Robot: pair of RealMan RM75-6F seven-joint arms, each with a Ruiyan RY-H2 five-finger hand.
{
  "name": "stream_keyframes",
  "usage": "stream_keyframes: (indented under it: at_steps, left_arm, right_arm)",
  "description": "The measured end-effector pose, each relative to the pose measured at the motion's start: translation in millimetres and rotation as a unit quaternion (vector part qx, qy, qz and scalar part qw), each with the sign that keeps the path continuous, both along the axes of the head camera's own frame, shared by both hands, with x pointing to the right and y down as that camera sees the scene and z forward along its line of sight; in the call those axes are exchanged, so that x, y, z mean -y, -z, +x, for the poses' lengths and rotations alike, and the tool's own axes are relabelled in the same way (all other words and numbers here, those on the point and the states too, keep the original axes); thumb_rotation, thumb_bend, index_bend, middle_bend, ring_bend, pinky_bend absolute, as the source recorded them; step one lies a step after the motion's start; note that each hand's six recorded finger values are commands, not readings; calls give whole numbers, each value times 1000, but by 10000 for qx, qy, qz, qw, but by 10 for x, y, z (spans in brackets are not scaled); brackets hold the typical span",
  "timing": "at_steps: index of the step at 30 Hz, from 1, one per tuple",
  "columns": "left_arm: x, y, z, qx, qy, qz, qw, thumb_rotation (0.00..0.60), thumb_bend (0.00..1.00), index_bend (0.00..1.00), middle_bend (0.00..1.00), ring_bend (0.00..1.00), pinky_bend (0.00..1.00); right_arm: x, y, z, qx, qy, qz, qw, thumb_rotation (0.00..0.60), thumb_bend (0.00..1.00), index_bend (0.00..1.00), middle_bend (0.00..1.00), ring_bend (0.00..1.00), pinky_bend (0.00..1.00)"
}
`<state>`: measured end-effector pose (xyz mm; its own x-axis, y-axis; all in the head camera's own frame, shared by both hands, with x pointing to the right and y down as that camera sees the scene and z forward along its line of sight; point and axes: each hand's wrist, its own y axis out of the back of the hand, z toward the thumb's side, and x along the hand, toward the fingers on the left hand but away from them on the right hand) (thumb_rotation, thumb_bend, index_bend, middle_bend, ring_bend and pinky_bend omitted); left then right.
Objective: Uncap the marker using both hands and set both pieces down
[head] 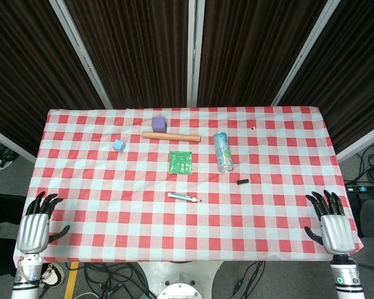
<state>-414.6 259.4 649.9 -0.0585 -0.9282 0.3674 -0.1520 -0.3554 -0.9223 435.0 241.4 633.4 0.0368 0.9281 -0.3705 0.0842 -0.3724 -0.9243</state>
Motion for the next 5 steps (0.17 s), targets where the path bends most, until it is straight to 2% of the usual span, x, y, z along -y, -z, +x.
stream_keyframes:
  at_steps: [5]
  left_arm:
    - [-124,44,9,4,15,-28,10000,600,121,256,213,82,201]
  right_arm:
    - [-53,-5,-39,-23,63,-38,10000,600,47,151,124,0,0]
